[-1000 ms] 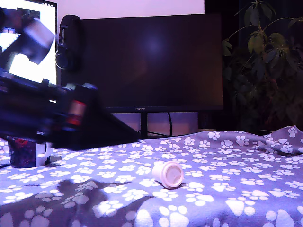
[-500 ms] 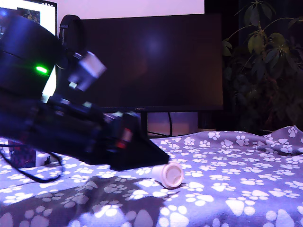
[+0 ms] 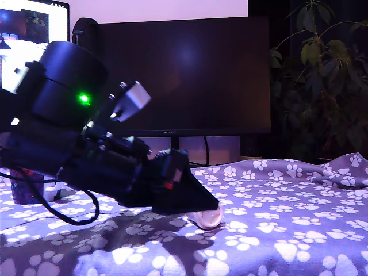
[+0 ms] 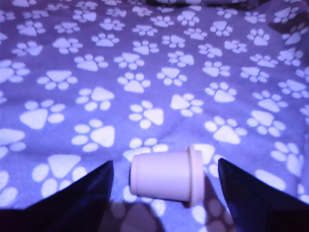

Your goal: Pick up the coffee capsules on the table and drop them inside the coffee cup

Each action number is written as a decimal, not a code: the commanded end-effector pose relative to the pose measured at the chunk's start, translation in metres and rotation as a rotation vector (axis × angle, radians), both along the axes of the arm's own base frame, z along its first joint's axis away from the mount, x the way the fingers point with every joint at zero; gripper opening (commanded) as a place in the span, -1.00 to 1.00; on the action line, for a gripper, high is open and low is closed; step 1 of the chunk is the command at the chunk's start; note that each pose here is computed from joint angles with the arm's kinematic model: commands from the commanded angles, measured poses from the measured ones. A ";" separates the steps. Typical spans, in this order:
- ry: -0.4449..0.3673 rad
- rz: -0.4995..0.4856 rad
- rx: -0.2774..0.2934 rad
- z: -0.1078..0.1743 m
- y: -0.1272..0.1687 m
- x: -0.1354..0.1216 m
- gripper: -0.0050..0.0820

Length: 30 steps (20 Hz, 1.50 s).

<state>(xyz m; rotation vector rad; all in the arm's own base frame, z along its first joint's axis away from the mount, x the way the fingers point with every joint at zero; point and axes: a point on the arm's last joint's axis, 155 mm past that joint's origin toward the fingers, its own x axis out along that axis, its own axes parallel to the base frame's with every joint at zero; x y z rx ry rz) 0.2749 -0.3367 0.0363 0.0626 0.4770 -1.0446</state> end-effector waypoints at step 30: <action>0.023 -0.019 0.031 0.004 -0.004 0.002 -0.11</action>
